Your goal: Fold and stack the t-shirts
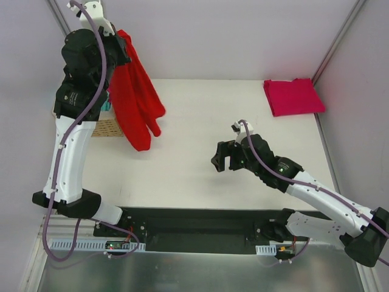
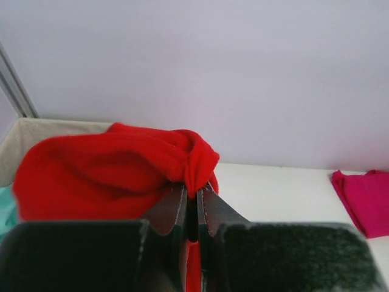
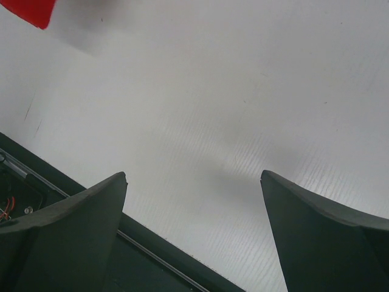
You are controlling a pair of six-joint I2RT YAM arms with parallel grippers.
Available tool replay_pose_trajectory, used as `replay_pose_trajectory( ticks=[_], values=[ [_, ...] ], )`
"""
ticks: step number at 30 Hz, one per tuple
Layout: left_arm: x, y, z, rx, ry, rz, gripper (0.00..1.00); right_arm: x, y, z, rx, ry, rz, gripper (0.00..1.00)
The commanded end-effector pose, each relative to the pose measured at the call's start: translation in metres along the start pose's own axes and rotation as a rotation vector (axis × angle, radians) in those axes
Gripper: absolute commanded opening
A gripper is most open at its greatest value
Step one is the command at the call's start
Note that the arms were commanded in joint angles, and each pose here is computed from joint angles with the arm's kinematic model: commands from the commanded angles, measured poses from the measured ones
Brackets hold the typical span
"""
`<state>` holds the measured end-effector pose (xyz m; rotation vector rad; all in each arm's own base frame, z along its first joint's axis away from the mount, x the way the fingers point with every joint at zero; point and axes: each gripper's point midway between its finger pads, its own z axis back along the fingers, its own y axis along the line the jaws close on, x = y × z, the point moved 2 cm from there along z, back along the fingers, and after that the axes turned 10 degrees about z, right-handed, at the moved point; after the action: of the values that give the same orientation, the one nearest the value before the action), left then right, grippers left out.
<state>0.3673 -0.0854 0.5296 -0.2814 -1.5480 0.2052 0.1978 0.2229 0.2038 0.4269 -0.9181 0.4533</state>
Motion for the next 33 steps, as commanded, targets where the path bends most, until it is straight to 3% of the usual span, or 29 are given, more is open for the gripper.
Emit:
replay_pose_trajectory(
  ticks=[1, 4, 7, 11, 12, 14, 15, 17, 19, 22, 26, 29, 33],
  values=[
    [-0.02, -0.022, -0.003, -0.122, 0.102, 0.01, 0.0, 0.018, 0.009, 0.0, 0.035, -0.05, -0.013, 0.96],
    [-0.062, -0.05, -0.016, -0.242, 0.241, 0.057, 0.0, 0.019, 0.011, -0.001, 0.042, -0.051, -0.018, 0.97],
    [-0.128, -0.089, -0.033, -0.308, 0.389, 0.003, 0.0, 0.017, 0.01, -0.002, 0.037, -0.046, -0.021, 0.96],
    [-0.269, -0.145, -0.048, -0.396, 0.703, -0.023, 0.0, 0.013, 0.009, -0.003, 0.028, -0.036, -0.024, 0.96],
    [-0.298, -0.162, -0.039, -0.409, 0.76, -0.018, 0.05, 0.013, 0.008, -0.002, 0.021, -0.035, -0.026, 0.96],
    [-0.369, -0.163, -0.036, -0.347, 0.846, -0.07, 0.42, 0.011, 0.005, 0.001, 0.012, -0.036, -0.023, 0.97],
    [-0.389, -0.181, -0.03, -0.373, 0.831, -0.075, 0.99, 0.01, 0.003, 0.002, 0.002, -0.034, -0.019, 0.96],
    [-0.43, -0.179, -0.025, -0.332, 0.879, -0.091, 0.99, 0.008, -0.003, 0.006, -0.022, -0.034, -0.007, 0.96],
    [-0.436, -0.188, -0.02, -0.34, 0.897, -0.067, 0.99, 0.007, -0.006, 0.01, -0.035, -0.036, 0.001, 0.97],
    [-0.407, -0.193, -0.021, -0.356, 0.837, -0.064, 0.99, 0.008, -0.01, 0.014, -0.052, -0.045, 0.013, 0.96],
    [-0.322, -0.184, -0.013, -0.353, 0.671, -0.076, 0.99, 0.009, -0.006, 0.009, -0.037, -0.045, 0.011, 0.96],
    [-0.278, -0.151, -0.01, -0.281, 0.619, -0.064, 0.99, 0.009, -0.001, 0.002, -0.013, -0.031, 0.011, 0.97],
    [-0.252, -0.075, -0.015, -0.063, 0.567, -0.071, 0.99, 0.006, 0.005, -0.007, 0.014, -0.017, -0.001, 0.96]
  ],
)
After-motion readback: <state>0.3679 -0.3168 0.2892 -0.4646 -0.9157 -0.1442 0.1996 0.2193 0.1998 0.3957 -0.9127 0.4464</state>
